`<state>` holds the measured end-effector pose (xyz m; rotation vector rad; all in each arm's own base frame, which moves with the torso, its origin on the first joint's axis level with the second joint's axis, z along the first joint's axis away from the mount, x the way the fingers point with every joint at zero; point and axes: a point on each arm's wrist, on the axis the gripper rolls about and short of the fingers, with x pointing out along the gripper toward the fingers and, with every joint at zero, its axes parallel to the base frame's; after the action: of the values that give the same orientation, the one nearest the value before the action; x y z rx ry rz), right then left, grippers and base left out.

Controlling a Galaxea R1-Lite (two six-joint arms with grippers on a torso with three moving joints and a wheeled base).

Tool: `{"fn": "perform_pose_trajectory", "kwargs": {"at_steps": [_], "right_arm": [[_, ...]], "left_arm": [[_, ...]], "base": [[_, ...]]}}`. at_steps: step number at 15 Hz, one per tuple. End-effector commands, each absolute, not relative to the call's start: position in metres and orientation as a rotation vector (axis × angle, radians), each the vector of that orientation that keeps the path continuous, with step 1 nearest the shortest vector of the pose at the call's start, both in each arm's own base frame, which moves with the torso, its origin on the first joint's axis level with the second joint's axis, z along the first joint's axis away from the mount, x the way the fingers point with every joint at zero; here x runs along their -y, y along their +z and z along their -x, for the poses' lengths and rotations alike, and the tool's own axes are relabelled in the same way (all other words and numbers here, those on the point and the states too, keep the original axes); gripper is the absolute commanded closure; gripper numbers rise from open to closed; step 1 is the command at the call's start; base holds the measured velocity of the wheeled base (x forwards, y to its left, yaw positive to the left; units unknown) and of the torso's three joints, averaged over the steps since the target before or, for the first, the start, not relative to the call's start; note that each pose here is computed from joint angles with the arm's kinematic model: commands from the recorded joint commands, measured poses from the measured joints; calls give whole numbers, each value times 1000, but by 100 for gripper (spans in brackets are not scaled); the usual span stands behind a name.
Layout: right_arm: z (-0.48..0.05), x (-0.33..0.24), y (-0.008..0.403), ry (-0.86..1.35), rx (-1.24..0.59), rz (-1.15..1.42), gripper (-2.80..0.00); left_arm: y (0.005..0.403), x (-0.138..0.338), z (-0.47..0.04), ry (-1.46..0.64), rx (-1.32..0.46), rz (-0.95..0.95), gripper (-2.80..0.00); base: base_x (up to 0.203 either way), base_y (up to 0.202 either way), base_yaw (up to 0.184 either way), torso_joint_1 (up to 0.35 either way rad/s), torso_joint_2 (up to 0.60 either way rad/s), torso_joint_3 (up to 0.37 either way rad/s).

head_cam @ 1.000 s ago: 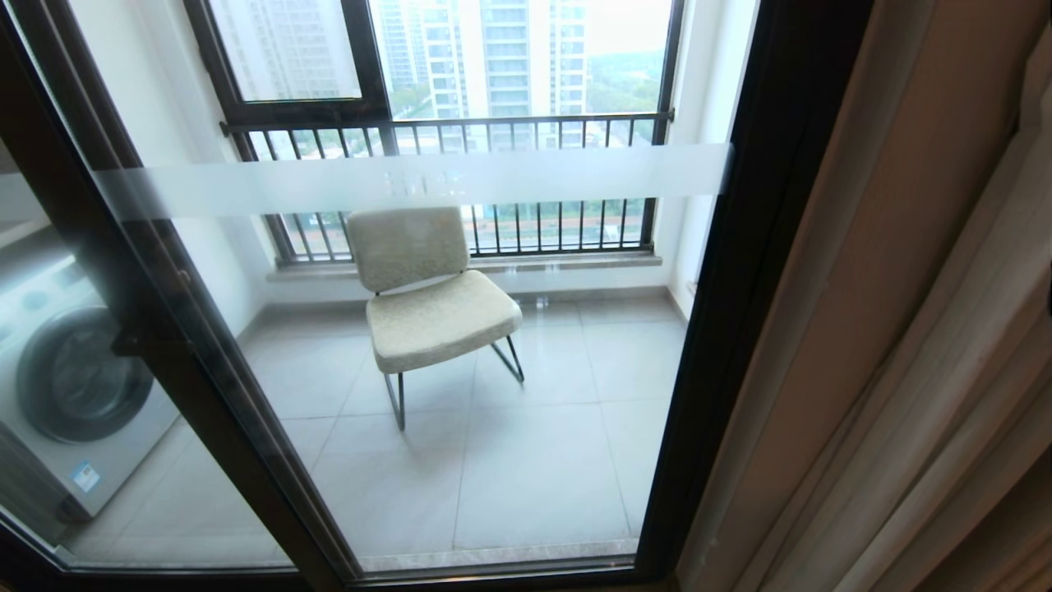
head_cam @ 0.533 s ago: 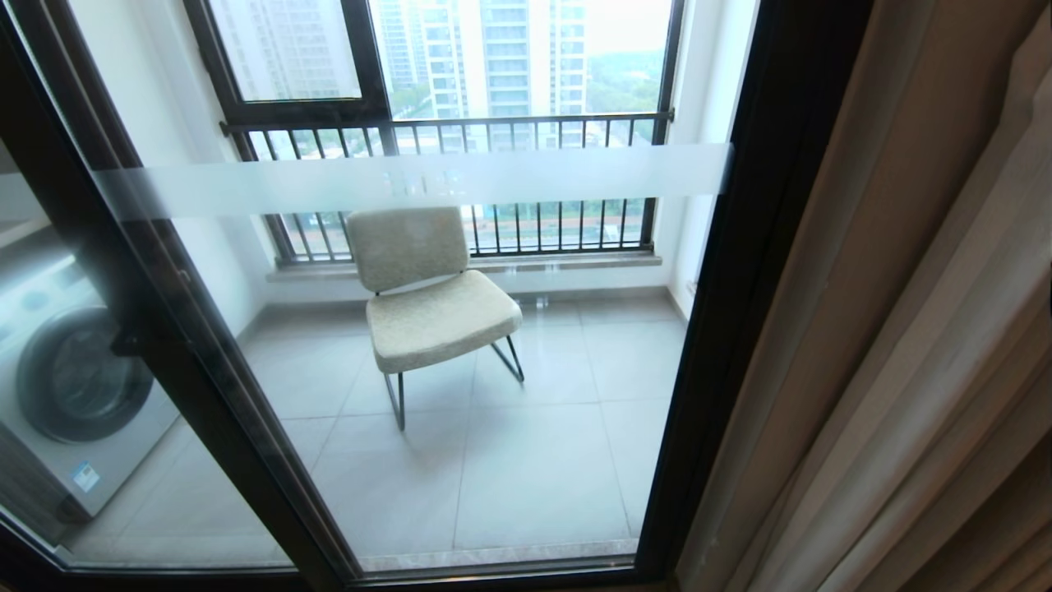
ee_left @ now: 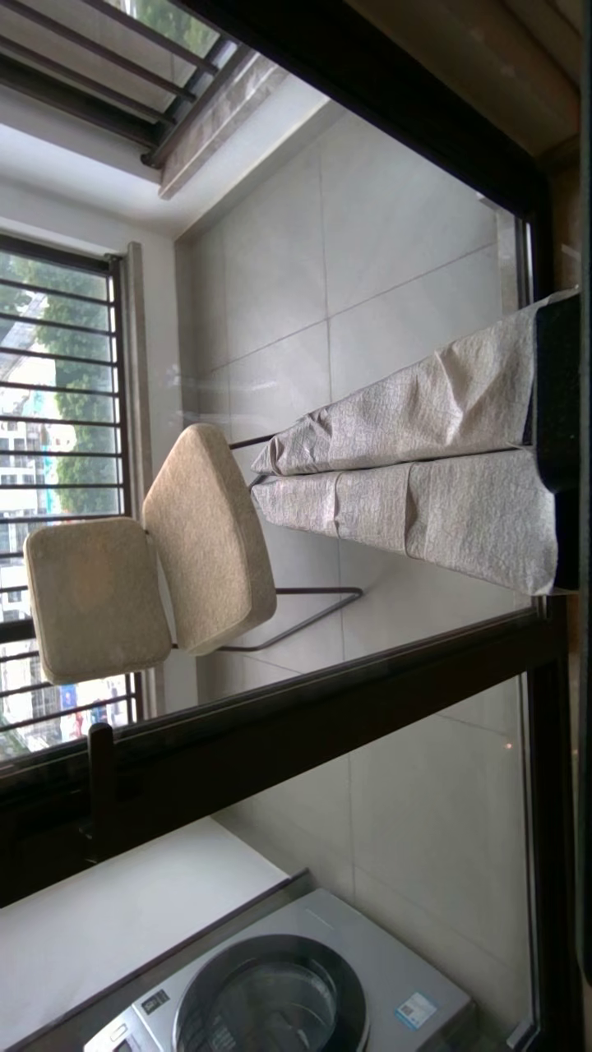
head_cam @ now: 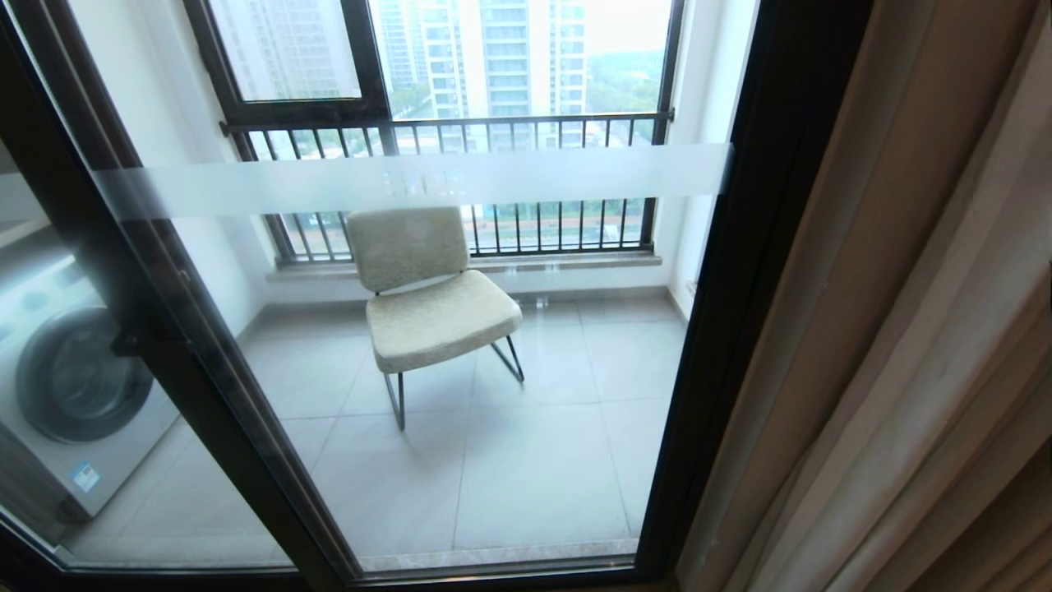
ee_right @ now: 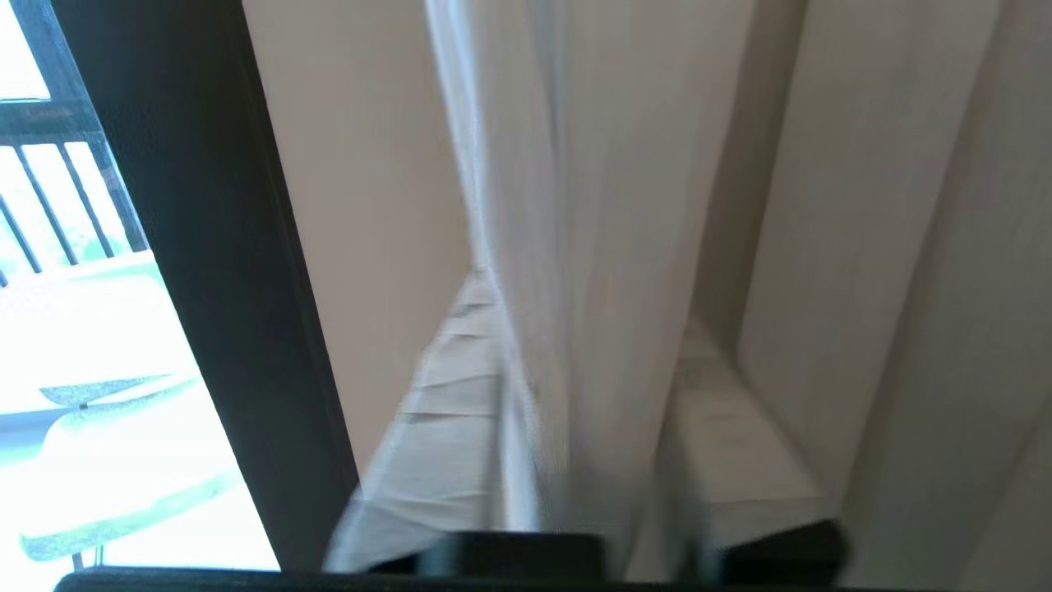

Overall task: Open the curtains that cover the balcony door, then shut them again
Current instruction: Pull the inner curtains open on both sides

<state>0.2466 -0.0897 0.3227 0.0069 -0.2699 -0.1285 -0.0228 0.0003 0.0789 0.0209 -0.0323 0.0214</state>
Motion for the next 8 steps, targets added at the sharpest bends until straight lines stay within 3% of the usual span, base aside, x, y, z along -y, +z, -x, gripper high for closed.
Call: {"fn": "perform_pose_trajectory", "kwargs": {"at_steps": [1,8], "right_arm": [[-245,89,324,-125,281,-4,-280],[-202,72,319,-123,283,-3,-280]], "left_arm": [[79,0,23,22,34,-21,0],[79,0,23,22,34,-21,0]], "base": [[0,0,0,0,0,0],[0,0,0,0,0,0]]}}
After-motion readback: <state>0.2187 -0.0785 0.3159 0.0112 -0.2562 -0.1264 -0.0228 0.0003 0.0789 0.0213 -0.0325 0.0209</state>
